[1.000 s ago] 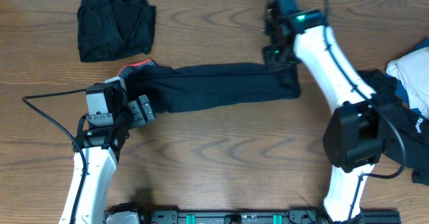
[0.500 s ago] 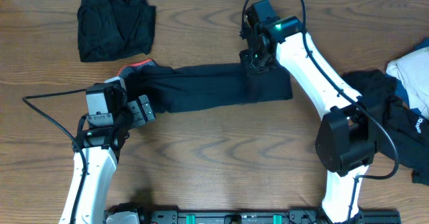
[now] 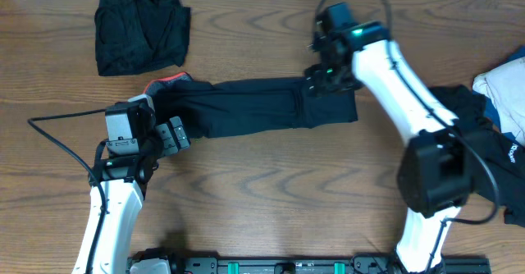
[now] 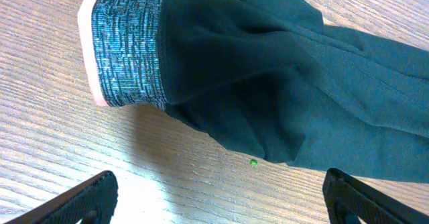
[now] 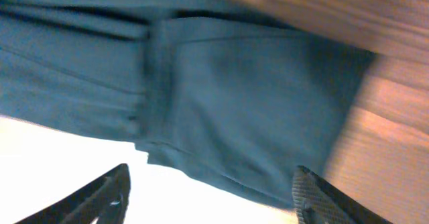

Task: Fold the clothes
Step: 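Fold the leg ends left with the right gripper toward the waistband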

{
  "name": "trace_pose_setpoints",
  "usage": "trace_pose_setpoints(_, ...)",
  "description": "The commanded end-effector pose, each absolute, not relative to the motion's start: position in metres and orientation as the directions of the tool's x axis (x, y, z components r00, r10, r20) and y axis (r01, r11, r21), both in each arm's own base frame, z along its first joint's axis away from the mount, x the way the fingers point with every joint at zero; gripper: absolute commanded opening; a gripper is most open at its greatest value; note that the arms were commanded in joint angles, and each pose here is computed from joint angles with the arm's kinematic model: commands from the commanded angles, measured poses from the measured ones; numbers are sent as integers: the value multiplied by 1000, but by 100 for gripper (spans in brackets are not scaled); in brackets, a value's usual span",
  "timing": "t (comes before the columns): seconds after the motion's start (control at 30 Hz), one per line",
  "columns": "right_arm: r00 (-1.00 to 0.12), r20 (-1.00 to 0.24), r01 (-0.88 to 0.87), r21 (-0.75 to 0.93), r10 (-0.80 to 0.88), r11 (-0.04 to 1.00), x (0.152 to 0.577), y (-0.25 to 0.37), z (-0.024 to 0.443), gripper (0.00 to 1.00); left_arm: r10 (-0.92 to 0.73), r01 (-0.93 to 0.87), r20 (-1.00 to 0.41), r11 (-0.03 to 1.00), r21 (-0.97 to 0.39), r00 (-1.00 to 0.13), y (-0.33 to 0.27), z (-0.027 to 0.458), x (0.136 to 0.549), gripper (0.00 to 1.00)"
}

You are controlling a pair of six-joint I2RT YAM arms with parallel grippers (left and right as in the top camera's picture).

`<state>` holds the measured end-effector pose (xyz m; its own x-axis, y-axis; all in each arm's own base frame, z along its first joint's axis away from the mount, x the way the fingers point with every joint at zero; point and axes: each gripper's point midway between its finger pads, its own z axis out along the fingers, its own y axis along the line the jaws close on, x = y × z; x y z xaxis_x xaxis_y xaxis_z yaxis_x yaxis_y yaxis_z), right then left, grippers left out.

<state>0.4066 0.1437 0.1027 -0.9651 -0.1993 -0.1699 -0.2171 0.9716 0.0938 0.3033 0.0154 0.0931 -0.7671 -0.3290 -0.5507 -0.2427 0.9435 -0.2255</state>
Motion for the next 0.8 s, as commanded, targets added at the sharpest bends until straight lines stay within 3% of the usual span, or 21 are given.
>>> trace_pose_setpoints(0.0, -954, -214, -225, 60, -208, 972, 415, 100, 129, 81, -322, -227, -561, 945, -234, -762, 13, 99, 306, 98)
trace_pose_setpoints(0.17, -969, -129, -235, 185, -213, 954, 403, 83, 102, 81, -322, -227, -561, 945, -234, -763, 13, 99, 306, 98)
trace_pose_setpoints(0.43, -957, -158, -281, 322, -241, 904, 397, 90, 60, 81, -322, -227, -561, 945, -234, -763, 13, 99, 306, 98)
trace_pose_setpoints(0.77, -968, -156, -237, 332, -195, 913, 388, 89, 24, 82, -322, -227, -561, 945, -234, -763, 13, 99, 306, 98)
